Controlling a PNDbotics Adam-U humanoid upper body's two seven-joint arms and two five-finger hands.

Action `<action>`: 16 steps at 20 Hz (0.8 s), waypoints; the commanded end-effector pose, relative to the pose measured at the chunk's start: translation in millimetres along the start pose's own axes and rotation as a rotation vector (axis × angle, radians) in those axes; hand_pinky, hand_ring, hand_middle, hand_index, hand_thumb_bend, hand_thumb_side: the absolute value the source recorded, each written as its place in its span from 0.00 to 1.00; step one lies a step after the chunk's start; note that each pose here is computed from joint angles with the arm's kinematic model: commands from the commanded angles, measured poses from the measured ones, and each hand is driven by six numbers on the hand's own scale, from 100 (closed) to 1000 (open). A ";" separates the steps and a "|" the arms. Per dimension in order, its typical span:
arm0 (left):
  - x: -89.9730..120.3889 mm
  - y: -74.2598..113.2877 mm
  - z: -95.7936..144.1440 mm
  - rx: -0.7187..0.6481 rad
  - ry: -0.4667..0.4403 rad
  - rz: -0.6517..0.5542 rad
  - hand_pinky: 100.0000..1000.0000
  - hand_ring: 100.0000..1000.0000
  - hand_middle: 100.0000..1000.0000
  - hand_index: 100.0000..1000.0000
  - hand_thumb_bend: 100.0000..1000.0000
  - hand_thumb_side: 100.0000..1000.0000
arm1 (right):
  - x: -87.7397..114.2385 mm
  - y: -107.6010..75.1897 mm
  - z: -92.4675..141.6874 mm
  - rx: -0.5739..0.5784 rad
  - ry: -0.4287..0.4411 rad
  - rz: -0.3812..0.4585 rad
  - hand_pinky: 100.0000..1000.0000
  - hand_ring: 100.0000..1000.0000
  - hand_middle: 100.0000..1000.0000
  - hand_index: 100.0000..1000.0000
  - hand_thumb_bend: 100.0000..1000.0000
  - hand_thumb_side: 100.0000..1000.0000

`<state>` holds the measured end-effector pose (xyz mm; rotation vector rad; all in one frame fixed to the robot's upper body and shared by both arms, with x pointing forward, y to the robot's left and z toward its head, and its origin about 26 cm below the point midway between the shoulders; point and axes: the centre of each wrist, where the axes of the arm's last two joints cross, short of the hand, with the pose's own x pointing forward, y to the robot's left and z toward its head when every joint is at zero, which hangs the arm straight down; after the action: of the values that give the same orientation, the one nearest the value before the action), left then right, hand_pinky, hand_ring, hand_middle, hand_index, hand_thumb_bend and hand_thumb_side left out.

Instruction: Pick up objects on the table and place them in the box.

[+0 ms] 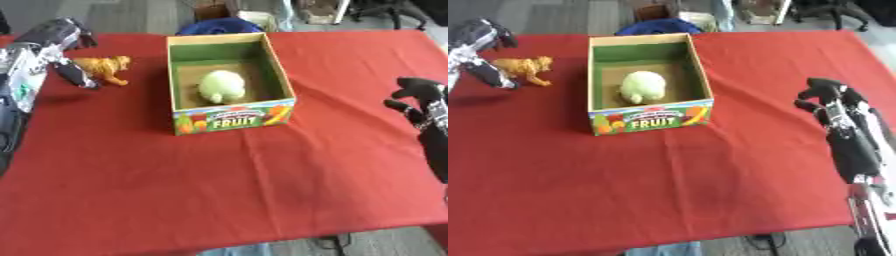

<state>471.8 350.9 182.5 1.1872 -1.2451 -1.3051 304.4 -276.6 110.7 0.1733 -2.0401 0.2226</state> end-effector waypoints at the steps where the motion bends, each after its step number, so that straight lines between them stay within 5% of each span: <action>1: -2.3 9.3 -0.8 0.061 0.015 0.002 0.66 0.58 0.55 0.68 0.67 0.02 | 7.1 -4.4 -3.7 0.010 -0.017 0.027 0.80 1.00 0.55 0.73 0.00 0.50; 8: 1.1 0.5 -2.9 0.078 0.029 0.011 0.65 0.56 0.53 0.67 0.56 0.02 | 7.6 -3.9 -4.7 0.013 -0.021 0.026 0.80 1.00 0.55 0.73 0.00 0.50; 14: 3.0 -5.4 -3.9 0.074 0.037 0.002 0.65 0.56 0.53 0.67 0.56 0.02 | 7.6 -3.4 -5.0 0.016 -0.022 0.025 0.80 1.00 0.55 0.73 0.00 0.50; 16: 0.8 -11.2 -3.0 0.053 0.054 -0.003 0.60 0.46 0.43 0.63 0.50 0.01 | 7.6 -3.5 -5.1 0.015 -0.022 0.025 0.80 1.00 0.55 0.73 0.00 0.50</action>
<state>473.6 346.1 160.0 1.2201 -1.2428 -1.2549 304.6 -276.3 111.1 0.1757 -2.0398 0.2262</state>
